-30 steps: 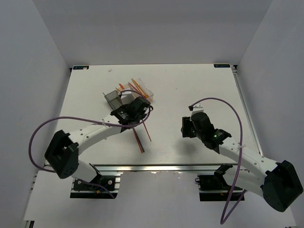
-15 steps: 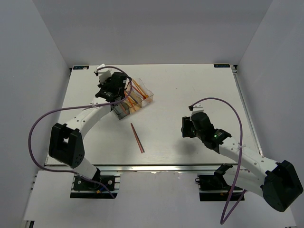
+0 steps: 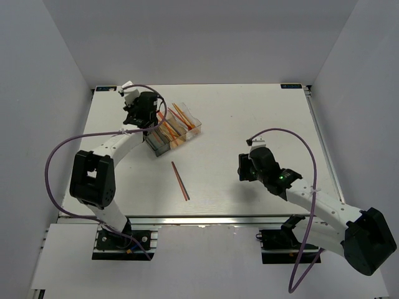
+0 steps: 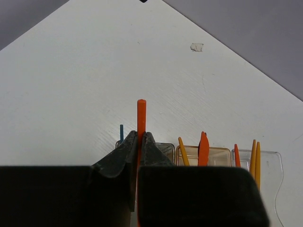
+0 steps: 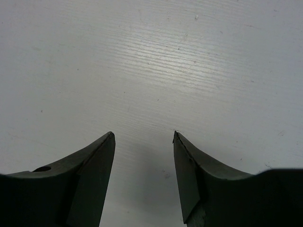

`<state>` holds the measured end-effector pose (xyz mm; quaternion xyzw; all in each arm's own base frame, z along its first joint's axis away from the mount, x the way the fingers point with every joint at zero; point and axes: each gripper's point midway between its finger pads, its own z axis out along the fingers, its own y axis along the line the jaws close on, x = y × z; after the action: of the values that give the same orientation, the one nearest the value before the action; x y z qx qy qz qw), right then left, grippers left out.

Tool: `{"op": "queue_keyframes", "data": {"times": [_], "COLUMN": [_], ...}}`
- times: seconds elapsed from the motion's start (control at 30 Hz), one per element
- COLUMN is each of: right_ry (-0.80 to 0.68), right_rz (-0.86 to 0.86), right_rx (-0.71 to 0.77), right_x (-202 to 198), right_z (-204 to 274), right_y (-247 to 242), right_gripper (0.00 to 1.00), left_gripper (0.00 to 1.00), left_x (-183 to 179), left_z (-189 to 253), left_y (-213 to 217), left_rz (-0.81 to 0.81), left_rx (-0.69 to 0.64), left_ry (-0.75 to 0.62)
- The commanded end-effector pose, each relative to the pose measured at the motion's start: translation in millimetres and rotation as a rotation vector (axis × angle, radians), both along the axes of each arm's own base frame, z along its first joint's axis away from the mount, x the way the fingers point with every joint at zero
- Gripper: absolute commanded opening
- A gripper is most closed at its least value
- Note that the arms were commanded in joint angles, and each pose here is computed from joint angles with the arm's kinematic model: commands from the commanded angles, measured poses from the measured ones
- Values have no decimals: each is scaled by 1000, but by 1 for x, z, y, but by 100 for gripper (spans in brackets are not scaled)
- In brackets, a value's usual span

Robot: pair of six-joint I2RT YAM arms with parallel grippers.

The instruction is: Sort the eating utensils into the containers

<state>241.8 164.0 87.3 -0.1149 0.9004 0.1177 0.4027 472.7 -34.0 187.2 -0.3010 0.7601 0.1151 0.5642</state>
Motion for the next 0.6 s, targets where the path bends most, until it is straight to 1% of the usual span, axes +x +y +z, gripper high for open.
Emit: {"op": "queue_keyframes", "data": {"times": [0.0,0.17,0.3,0.4,0.5,0.53,0.57], "right_ry": [-15,-26,-53,-76,-86,-86,-82], "right_rz": [11,13,57,51,49,50,50], "right_rx": [-2,9,65,76,81,81,79], "right_x": [4,4,2,1,1,2,1], "right_z": [1,4,10,15,17,17,16], "right_y": [2,3,12,10,9,9,9], "right_gripper": [58,58,58,58,58,58,58], "left_gripper": [0,0,0,1,7,12,13], "left_x": [8,9,10,7,3,3,1], "left_z": [-4,-28,-46,-53,-56,-54,-55], "left_y": [-3,-1,-1,1,2,3,4], "left_rz": [-20,-15,1,19,17,21,23], "left_rx": [-1,18,19,11,3,4,7], "left_ry": [-19,20,47,59,56,52,61]}}
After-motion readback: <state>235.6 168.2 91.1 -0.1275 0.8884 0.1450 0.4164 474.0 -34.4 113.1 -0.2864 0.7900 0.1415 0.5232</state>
